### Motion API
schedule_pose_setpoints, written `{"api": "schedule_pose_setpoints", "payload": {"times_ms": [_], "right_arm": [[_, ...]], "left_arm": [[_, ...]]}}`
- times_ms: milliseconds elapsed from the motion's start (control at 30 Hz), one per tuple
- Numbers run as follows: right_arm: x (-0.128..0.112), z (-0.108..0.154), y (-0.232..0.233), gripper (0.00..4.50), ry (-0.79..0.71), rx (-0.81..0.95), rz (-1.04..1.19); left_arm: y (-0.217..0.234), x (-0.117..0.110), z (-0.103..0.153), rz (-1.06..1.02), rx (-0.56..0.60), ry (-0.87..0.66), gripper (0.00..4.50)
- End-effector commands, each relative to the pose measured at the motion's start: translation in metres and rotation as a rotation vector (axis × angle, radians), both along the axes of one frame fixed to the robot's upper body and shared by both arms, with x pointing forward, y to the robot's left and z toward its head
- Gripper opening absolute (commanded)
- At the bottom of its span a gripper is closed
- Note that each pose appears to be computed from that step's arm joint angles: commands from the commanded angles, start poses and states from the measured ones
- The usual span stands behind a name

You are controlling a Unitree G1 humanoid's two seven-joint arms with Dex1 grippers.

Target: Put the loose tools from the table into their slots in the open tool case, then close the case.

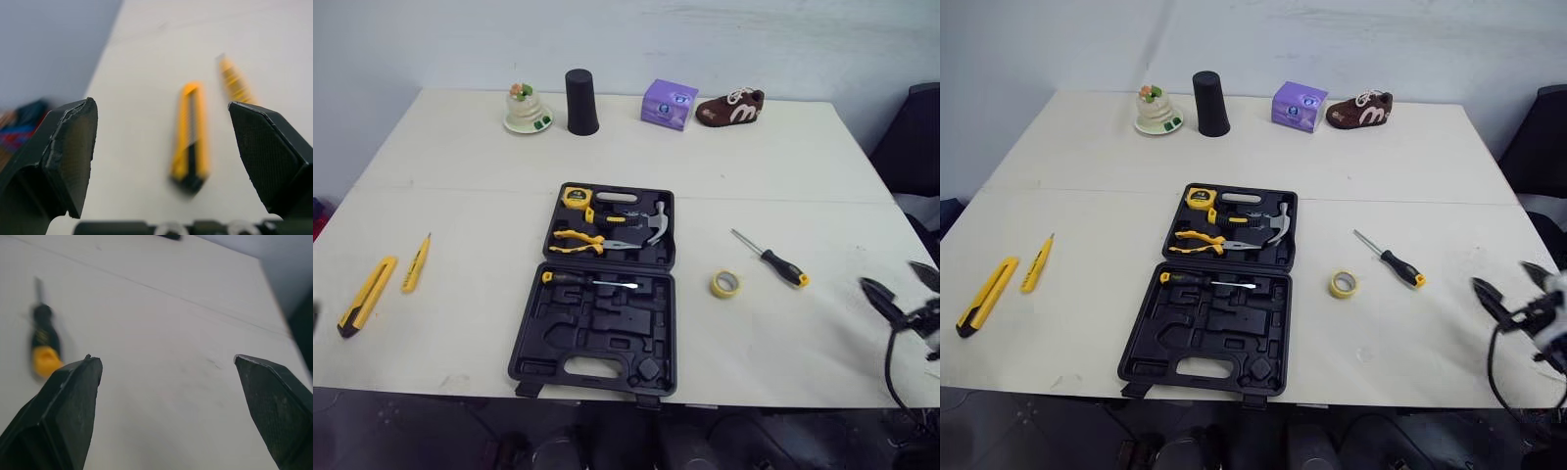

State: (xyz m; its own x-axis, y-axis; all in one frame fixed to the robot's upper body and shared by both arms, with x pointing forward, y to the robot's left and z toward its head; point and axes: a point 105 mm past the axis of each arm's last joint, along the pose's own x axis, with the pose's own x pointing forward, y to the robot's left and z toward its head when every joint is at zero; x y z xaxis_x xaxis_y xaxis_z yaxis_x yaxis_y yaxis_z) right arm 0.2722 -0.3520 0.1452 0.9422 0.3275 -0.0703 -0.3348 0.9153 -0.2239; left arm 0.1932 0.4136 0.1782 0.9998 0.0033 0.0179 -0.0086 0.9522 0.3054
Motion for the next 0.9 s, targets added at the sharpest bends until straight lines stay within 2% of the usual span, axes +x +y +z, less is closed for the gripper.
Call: {"api": "schedule_pose_setpoints", "payload": {"times_ms": [33,100,167,233,367,467,567,733,767,900], "right_arm": [[0.003,0.013,0.038,4.5,0.156,-0.011,0.214],[0.01,0.015,0.046,4.5,0.223,-0.051,0.234],[0.021,0.016,0.047,4.5,0.268,-0.08,0.203],[0.027,0.014,0.05,4.5,0.307,-0.088,0.205],[0.041,0.005,0.05,4.5,0.356,-0.146,0.224],[0.045,-0.003,0.045,4.5,0.408,-0.16,0.22],[0.051,-0.011,0.041,4.5,0.427,-0.162,0.223],[0.056,-0.024,0.039,4.5,0.448,-0.166,0.248],[0.057,-0.026,0.041,4.25,0.446,-0.155,0.256],[0.058,-0.03,0.044,2.69,0.458,-0.138,0.283]], "left_arm": [[-0.06,0.03,0.015,-0.25,0.026,-0.013,4.47],[-0.103,0.04,0.006,-0.434,0.037,0.057,4.47],[-0.149,0.04,0.007,-0.65,-0.03,0.067,4.47],[-0.177,0.039,0.01,-0.767,-0.069,0.084,4.47],[-0.234,0.029,0.018,-1.028,-0.048,0.142,4.47],[-0.249,0.021,0.021,-1.123,-0.04,0.164,4.47],[-0.27,0.009,0.033,-1.246,-0.016,0.097,4.47],[-0.279,0.011,0.035,-1.262,-0.037,0.103,4.47],[-0.28,0.012,0.034,-1.255,-0.036,0.097,4.49],[-0.279,0.012,0.029,-1.242,-0.048,0.106,4.5]]}}
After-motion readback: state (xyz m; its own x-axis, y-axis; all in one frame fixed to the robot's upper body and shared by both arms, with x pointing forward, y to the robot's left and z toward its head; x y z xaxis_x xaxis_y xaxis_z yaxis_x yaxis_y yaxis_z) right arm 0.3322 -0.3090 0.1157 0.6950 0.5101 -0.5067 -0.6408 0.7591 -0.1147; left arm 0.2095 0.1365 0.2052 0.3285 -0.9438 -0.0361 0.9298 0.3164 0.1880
